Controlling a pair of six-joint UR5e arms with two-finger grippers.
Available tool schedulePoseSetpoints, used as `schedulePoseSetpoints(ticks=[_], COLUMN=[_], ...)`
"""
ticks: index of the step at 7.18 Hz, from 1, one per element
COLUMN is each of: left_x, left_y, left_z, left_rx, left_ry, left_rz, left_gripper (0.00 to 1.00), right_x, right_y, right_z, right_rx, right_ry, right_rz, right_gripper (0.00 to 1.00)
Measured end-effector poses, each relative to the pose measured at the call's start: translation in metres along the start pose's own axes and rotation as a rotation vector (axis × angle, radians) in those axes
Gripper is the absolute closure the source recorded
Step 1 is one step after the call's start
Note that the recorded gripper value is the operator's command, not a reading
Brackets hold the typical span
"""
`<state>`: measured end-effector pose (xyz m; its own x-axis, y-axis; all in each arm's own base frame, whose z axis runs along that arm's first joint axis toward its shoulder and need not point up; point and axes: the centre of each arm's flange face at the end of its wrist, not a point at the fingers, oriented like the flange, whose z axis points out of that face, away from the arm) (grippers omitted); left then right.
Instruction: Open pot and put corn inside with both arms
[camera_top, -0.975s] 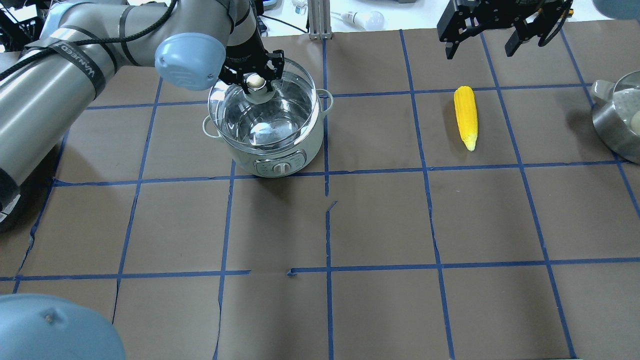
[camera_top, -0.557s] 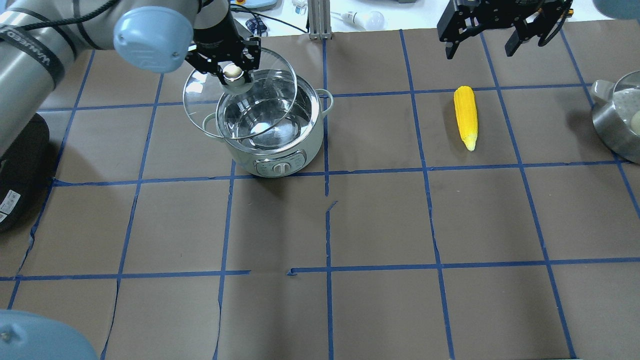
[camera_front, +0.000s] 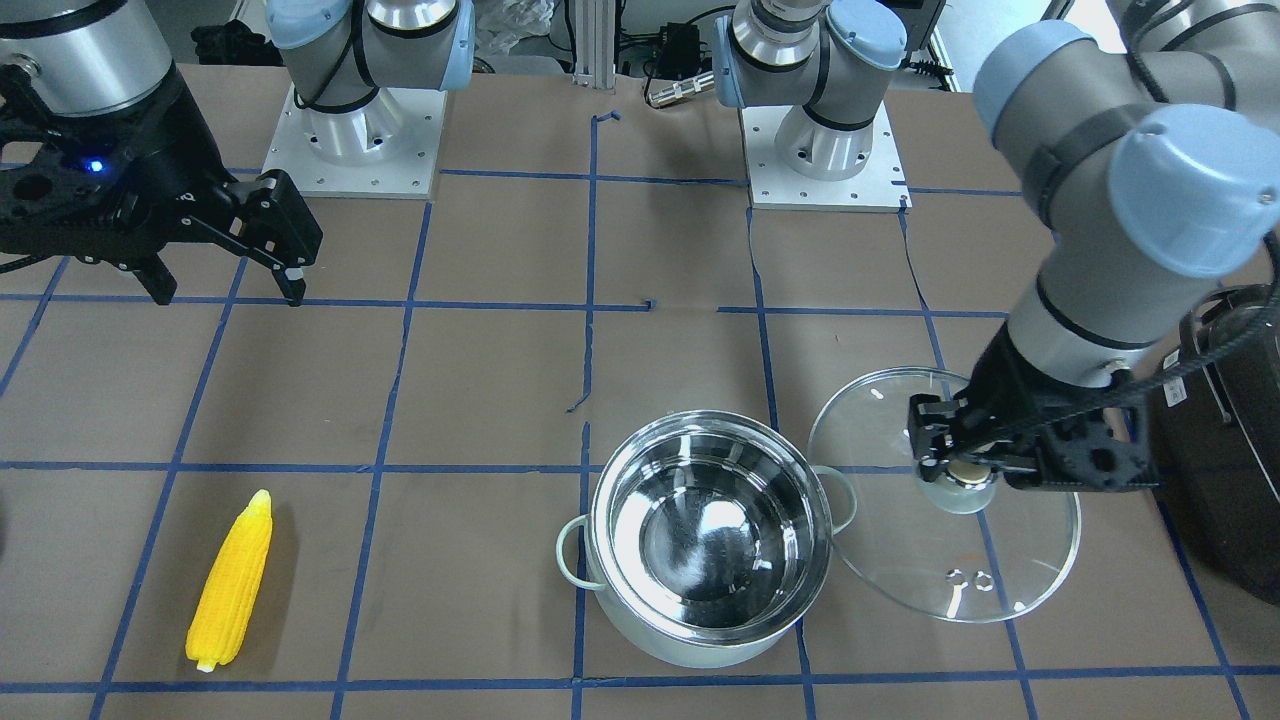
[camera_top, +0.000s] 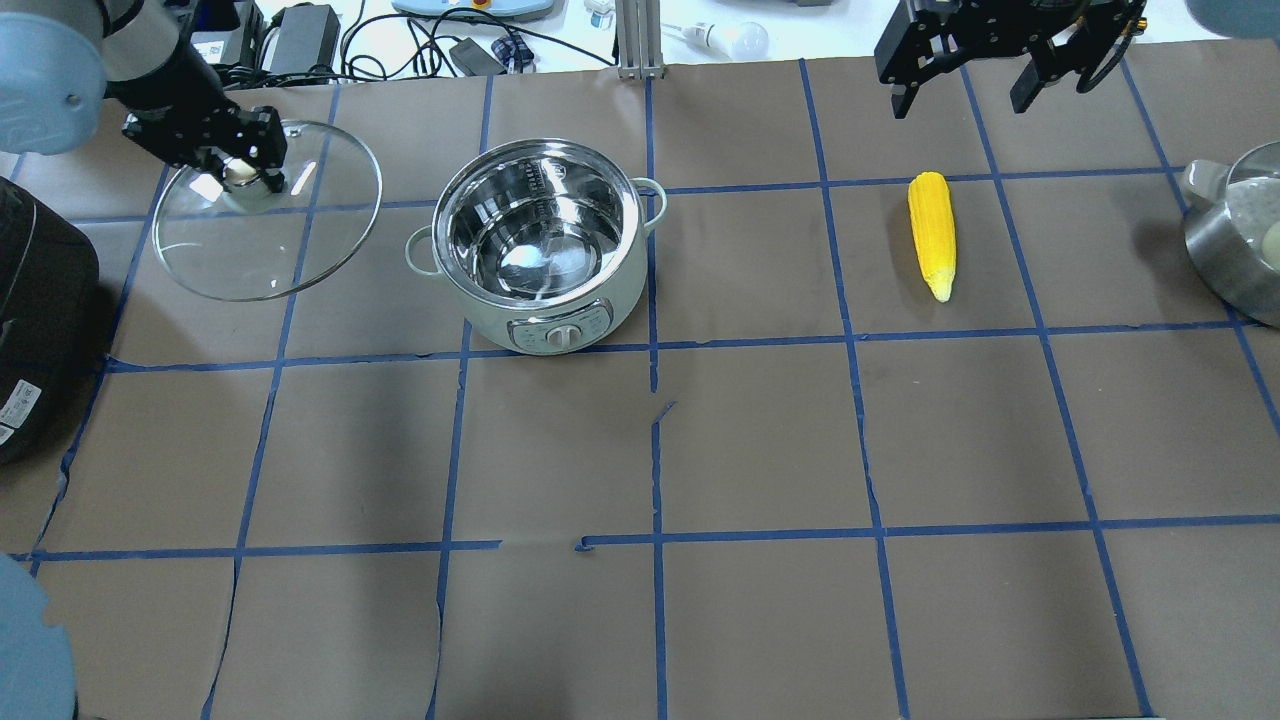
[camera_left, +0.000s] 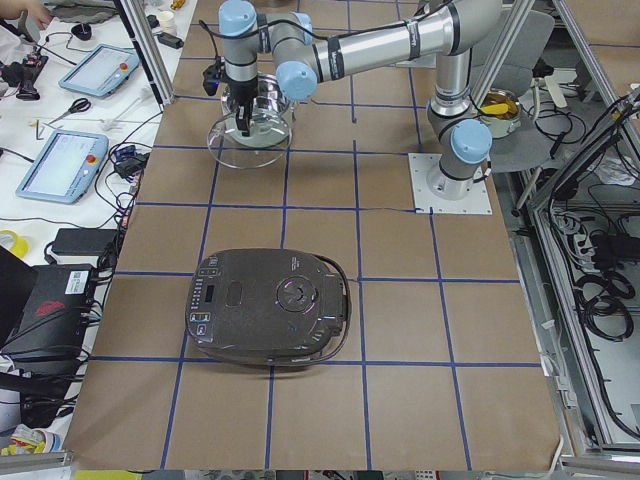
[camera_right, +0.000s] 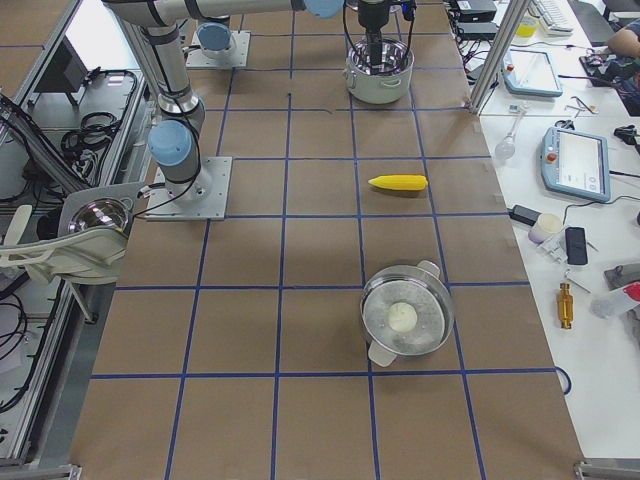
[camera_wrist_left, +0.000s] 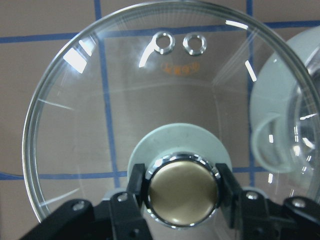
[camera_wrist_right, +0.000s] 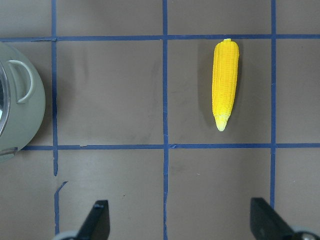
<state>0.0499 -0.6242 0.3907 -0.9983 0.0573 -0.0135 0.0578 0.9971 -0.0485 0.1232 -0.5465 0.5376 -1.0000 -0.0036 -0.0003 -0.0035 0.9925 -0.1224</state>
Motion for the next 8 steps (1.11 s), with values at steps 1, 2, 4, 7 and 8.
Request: schedulePoseSetpoints(ticks=[1,2,4,7,8], left_x=[-0.033,-0.052,-0.058,-0.05,-0.042], left_y=[0.012,0.019,0.031,0.034,0.032], left_z=[0.026,0.056,0.111,0.143,0.145], left_rx=[-0.014,0.008,0.059,0.057,0.056], left_ry=[0.024,0.024,0.004,0.009,0.011], left_rz=[0.028,0.057,0.081,0.057,0.03], left_gripper=[0.88,0.88,0.88,0.87,0.87], right_x=[0.0,0.0,0.0,-0.001,-0.001], right_y=[0.0,0.0,0.0,0.0,0.0], right_z=[0.0,0.0,0.0,0.001,0.001], right_rx=[0.0,-0.001,-0.001,-0.001,-0.002], right_ry=[0.0,0.0,0.0,-0.001,-0.001], right_rz=[0.0,0.0,-0.001,-0.001,-0.001], right_gripper=[0.0,0.0,0.0,0.0,0.0])
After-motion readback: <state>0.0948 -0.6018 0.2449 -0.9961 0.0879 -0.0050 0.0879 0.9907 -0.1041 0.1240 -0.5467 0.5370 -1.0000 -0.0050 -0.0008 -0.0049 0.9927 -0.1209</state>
